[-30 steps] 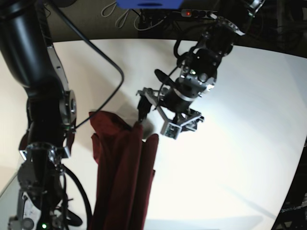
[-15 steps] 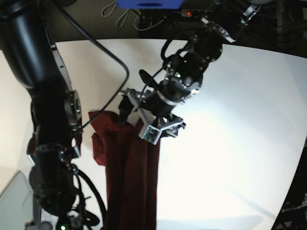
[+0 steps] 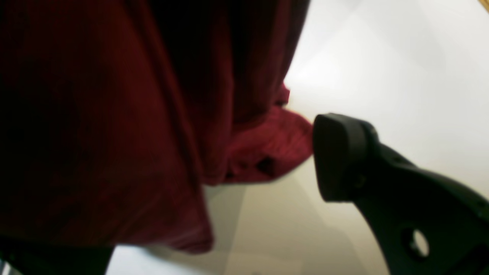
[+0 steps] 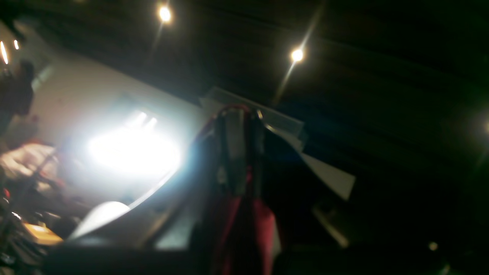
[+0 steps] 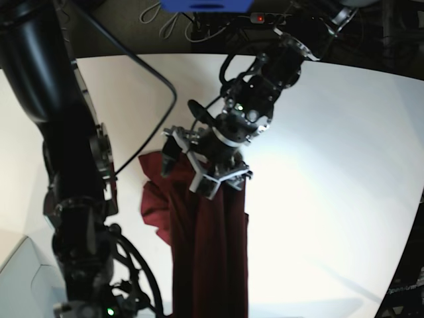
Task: Layout the t-shirt on the table in an organized manner, then fold the t-shirt properly
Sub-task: 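Grasp the hanging red shirt with the left gripper beside the right gripper, then lift the shirt high with both grippers and spread it apart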
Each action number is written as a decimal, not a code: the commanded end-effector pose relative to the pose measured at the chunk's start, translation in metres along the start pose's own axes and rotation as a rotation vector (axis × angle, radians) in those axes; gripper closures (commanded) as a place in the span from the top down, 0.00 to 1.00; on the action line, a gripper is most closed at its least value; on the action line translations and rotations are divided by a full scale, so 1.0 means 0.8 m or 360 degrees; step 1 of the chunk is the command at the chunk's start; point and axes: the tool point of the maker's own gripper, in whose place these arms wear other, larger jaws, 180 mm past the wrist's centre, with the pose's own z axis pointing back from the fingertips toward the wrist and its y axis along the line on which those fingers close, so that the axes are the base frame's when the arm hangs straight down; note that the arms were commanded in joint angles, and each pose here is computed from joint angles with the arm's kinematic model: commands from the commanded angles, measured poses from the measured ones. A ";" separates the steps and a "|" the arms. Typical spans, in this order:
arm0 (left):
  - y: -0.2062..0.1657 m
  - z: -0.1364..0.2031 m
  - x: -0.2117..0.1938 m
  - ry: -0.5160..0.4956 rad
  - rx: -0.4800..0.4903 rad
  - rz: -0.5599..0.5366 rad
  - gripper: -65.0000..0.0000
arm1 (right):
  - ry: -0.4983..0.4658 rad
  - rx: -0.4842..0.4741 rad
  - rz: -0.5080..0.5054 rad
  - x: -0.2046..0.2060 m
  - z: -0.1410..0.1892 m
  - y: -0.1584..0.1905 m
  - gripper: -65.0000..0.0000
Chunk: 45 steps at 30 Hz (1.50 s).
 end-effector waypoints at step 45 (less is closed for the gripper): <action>0.010 -0.046 0.092 -0.0353 0.0077 0.0137 0.00 | -0.0020 -0.0047 0.0186 0.012 -0.013 0.006 0.00</action>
